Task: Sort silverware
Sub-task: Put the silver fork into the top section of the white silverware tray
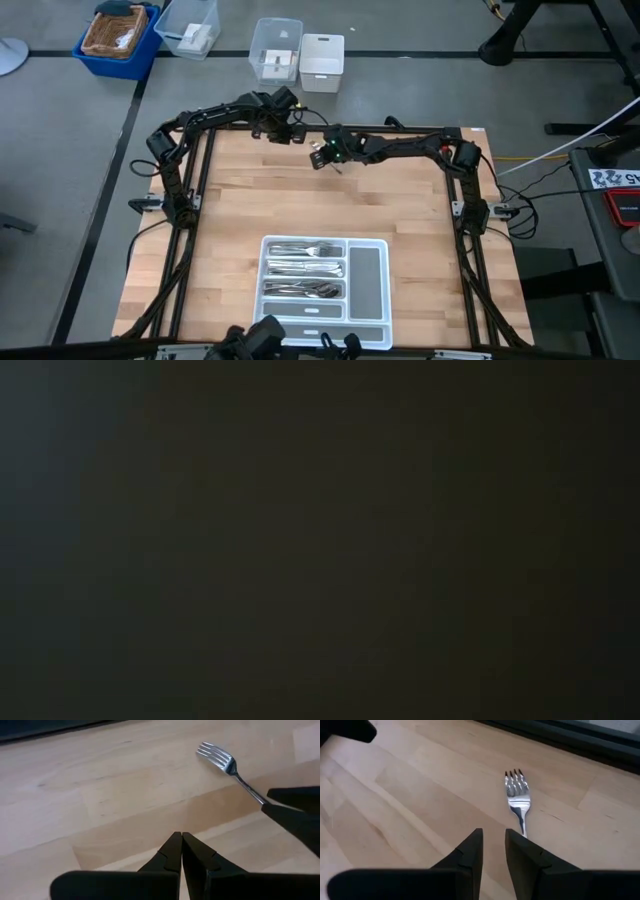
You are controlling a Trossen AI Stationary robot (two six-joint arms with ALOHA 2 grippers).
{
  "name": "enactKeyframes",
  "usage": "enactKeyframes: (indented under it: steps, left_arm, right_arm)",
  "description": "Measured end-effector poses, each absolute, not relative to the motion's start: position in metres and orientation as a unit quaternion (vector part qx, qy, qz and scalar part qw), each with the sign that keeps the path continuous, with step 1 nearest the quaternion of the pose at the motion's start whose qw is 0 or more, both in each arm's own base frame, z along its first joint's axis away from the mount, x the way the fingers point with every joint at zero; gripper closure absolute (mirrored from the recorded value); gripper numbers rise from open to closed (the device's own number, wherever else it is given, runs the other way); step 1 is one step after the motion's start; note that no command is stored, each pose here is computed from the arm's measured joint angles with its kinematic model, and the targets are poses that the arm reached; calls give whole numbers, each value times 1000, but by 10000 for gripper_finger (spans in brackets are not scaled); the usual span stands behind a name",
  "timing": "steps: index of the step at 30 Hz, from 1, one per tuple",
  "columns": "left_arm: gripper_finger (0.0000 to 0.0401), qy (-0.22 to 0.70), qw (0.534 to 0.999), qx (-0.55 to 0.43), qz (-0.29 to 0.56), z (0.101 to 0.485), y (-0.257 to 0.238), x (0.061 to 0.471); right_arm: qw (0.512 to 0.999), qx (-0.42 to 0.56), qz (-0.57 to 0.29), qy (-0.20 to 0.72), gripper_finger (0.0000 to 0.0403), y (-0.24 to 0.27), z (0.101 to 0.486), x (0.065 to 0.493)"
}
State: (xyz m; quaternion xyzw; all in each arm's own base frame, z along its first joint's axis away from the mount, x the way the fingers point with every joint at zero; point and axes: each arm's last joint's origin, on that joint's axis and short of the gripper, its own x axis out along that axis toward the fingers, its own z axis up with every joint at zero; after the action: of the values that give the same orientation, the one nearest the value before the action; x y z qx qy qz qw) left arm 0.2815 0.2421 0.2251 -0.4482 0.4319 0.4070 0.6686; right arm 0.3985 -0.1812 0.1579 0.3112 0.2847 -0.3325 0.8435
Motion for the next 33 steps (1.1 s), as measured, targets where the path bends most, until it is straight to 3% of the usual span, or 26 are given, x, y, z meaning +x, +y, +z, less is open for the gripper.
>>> enactKeyframes:
  steps: [7,13,24,33]
  left_arm:
    - [400,445,685,-425,390,225,242,282]
    - [400,453,693,-411,381,225,242,282]
    - [400,461,701,-391,379,225,258,267]
    - [400,456,698,-397,383,225,275,249]
  right_arm:
    - [838,323,-318,302,275,-185,164,399]
    - [816,394,-305,294,228,-204,173,393]
    - [796,401,-261,370,236,-227,194,378]
    - [807,384,-258,367,237,-231,203,381]
